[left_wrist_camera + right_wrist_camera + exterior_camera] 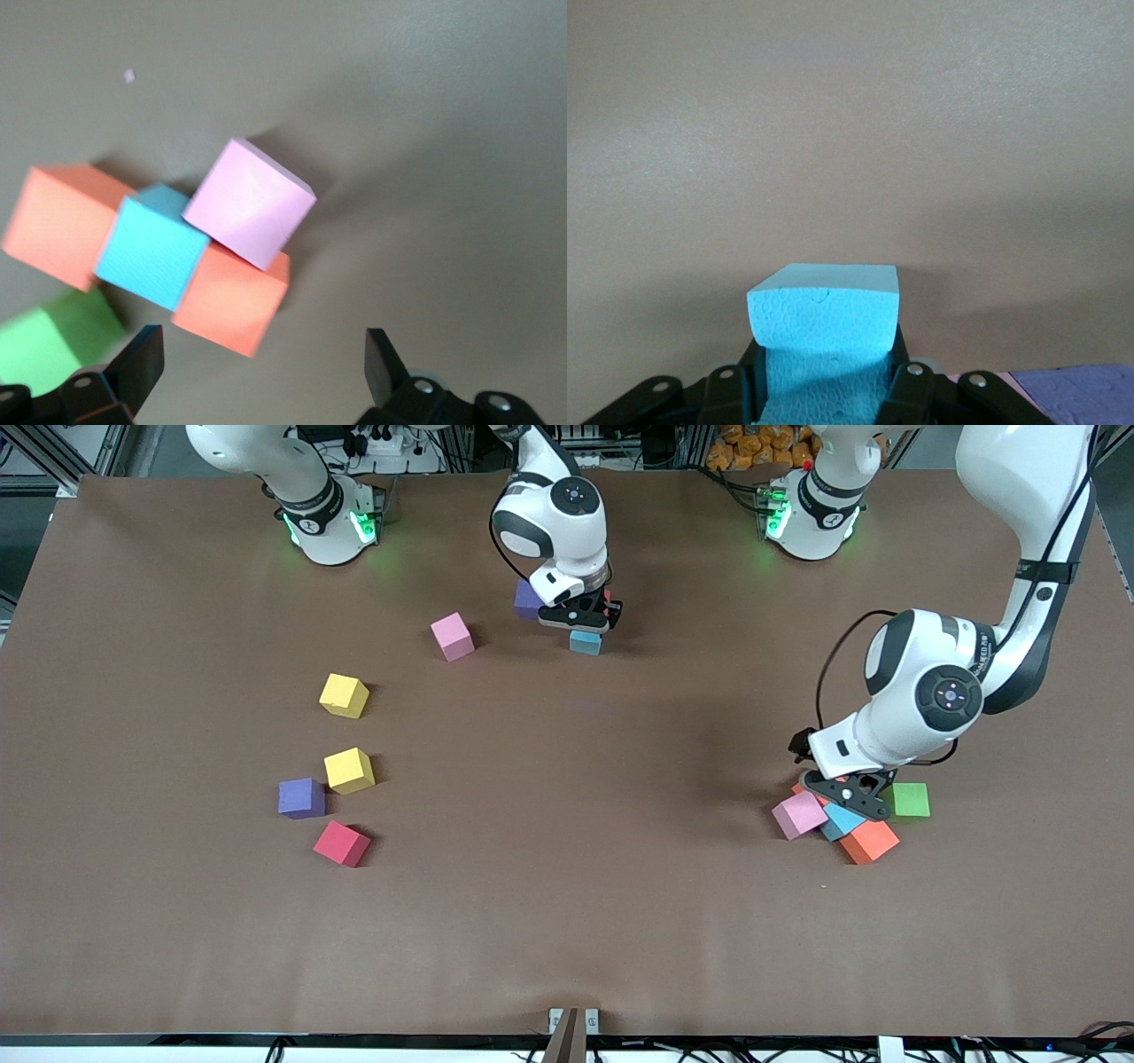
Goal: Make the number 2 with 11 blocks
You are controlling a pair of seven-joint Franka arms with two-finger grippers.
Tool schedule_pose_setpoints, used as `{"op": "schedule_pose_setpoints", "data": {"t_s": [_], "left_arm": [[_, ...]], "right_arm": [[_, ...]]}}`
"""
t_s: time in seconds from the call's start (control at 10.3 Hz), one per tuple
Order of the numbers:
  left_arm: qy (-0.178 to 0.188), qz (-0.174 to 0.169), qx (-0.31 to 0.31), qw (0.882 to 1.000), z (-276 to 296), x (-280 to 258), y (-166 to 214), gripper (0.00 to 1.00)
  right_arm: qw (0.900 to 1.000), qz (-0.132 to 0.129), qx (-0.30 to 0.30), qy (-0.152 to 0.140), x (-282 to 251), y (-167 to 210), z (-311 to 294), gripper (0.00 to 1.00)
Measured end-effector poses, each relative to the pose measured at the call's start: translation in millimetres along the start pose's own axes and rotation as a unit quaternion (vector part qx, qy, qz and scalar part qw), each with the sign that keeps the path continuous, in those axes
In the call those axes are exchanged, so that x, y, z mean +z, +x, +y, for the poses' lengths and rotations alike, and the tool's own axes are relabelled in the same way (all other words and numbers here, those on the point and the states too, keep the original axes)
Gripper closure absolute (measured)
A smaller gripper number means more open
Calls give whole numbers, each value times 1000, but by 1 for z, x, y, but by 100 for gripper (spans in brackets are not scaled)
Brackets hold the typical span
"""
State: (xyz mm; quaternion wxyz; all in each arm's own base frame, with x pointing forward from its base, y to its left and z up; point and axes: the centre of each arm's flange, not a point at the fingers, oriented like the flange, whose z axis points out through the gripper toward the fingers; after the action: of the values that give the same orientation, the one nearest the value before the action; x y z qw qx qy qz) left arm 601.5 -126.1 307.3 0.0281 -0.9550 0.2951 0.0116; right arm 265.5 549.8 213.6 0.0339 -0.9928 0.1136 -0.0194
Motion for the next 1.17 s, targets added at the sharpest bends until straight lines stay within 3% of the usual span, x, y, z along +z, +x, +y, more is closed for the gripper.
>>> {"op": "schedule_pose_setpoints", "data": {"t_s": [0.1, 0.39, 0.78, 1.17], "left_arm": [[16, 8, 32, 999, 1, 2, 4, 0], [20, 34, 65, 997, 2, 18, 13, 0], [9, 45, 83, 995, 9, 52, 20, 0], [12, 60, 118, 991, 0, 75, 21, 0]], "right_arm": [[1000, 0, 4, -1, 1, 0, 0, 41], [1000, 3, 19, -3, -1, 13, 0, 0], [1000, 7, 16, -12, -50, 81, 9, 0], [998, 0, -59, -35, -84, 119, 32, 0]]}}
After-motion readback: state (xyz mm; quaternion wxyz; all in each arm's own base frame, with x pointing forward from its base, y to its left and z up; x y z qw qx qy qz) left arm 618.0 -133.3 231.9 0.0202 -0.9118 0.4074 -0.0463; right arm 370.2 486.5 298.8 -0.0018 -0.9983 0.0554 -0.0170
